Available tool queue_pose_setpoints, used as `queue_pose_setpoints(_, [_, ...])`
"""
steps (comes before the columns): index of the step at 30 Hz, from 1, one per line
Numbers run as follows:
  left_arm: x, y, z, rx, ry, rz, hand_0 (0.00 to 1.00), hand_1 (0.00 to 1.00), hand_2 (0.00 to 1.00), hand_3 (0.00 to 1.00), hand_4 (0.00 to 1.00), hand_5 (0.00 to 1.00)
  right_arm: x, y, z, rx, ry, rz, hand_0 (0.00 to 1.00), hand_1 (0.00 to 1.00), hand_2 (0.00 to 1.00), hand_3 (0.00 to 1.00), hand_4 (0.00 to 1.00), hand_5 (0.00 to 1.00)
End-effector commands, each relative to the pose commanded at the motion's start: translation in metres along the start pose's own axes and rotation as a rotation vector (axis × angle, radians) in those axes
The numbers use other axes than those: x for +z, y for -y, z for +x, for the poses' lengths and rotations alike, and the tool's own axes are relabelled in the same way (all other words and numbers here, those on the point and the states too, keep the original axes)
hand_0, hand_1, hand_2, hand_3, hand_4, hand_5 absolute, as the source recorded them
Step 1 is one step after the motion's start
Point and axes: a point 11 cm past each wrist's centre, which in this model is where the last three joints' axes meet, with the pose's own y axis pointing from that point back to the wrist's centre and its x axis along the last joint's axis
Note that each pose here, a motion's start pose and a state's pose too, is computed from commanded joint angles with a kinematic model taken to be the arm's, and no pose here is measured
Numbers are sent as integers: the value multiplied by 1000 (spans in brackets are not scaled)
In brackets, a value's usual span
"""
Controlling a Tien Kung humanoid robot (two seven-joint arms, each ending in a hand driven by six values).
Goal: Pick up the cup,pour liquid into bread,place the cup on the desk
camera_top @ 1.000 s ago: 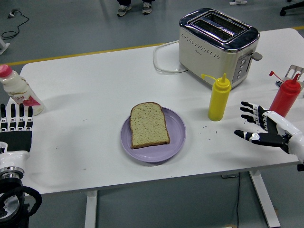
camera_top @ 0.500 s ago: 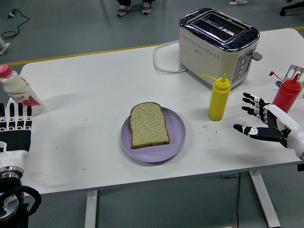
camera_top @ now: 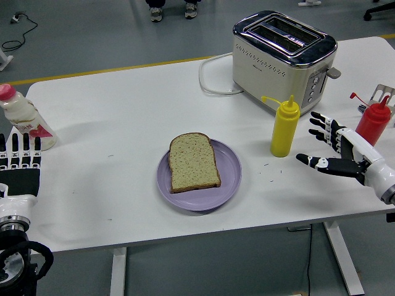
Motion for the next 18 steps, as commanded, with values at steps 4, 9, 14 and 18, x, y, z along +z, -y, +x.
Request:
queue_pose_setpoints(4, [0, 0, 0, -1, 0, -1, 864, 872, 934, 863, 718, 998, -3, 3, -3, 1, 3, 13, 997, 951, 998, 998, 870, 137])
queue_pose_setpoints(9, [0, 0, -1, -2, -1, -1, 864, 872, 934, 863, 718, 998, -6, 7, -8, -3, 6, 28, 997, 951, 998, 998, 870, 135])
queue_pose_setpoints(14, [1, 0, -1, -2, -1, -2, 864, 872, 934, 863, 718, 998, -11, 11, -10, 13, 8, 46, 998, 952, 998, 998, 870, 135])
queue_pose_setpoints(18, [1, 0, -1, -3, -1, -3, 863, 872, 934, 863, 718, 998, -13, 13, -8, 34, 9, 55, 998, 952, 998, 998, 872, 135])
